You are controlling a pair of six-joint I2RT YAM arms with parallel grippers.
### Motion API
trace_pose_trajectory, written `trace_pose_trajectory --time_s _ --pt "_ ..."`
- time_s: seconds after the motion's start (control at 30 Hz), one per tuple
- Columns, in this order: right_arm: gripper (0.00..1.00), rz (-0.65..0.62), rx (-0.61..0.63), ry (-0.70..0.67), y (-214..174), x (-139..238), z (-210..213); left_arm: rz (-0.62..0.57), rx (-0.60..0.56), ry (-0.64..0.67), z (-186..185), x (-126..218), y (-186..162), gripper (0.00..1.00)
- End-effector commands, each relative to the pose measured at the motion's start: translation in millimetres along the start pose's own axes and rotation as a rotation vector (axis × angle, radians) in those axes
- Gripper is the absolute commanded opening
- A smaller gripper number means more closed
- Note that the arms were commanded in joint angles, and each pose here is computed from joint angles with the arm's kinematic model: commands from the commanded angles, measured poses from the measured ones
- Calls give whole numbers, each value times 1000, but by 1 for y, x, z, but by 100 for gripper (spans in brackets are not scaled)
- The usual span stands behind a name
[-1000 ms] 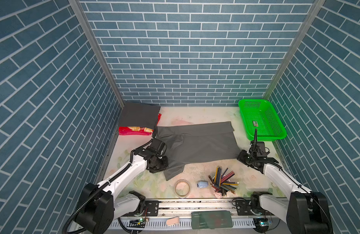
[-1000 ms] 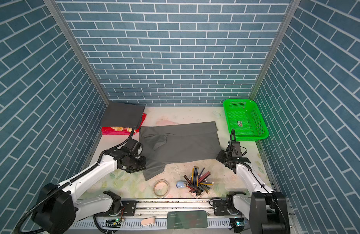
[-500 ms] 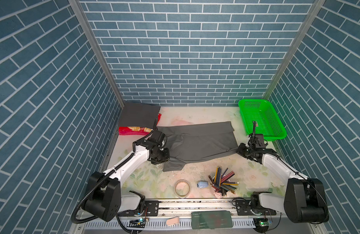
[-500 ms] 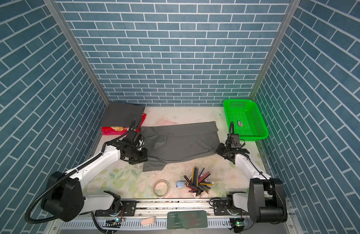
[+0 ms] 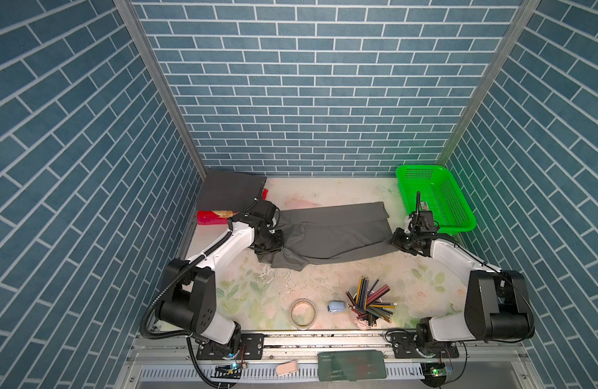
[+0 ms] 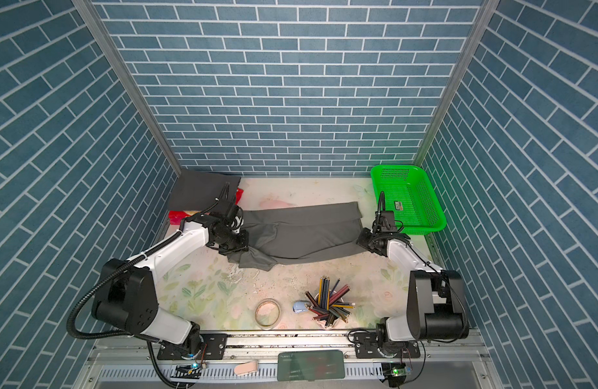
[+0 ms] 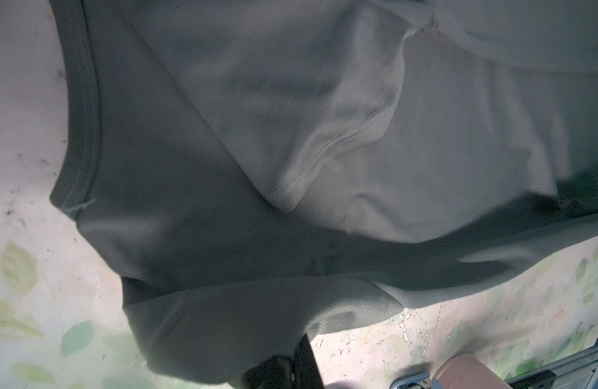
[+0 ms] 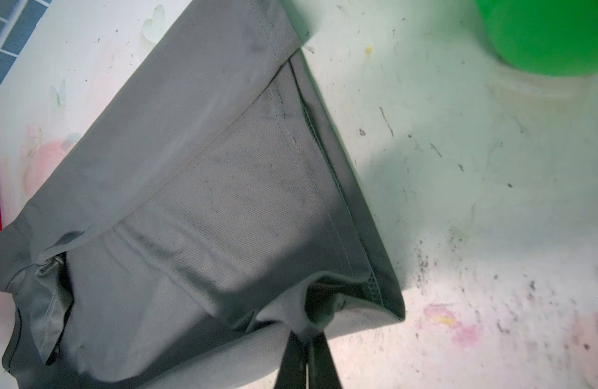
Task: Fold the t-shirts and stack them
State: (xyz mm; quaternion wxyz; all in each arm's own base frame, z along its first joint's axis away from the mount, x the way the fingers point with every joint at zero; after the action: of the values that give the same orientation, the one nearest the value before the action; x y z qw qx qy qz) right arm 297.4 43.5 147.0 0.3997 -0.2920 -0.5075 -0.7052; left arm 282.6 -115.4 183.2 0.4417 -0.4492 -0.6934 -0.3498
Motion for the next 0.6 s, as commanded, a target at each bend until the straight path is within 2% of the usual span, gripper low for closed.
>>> trace_pose_trajectory --time_s 0.0,0.57 --pt "0 -9 36 10 10 -1 4 -2 -25 27 -2 2 10 0" --pt "0 25 67 -13 43 -35 3 -26 -43 83 -14 -13 52 0"
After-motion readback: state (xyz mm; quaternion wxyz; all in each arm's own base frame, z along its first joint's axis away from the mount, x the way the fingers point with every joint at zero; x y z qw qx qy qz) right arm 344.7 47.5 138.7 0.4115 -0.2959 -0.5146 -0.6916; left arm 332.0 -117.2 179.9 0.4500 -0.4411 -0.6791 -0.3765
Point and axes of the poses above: each gripper's point midway between its finger pads, its own x axis back along the fingers, its own z axis along the line the jaws close on, y = z × x, the point moved 9 cm from there along x, back along the fingers, and after that the axes turned 13 degrees about x, right-handed, at the moved point
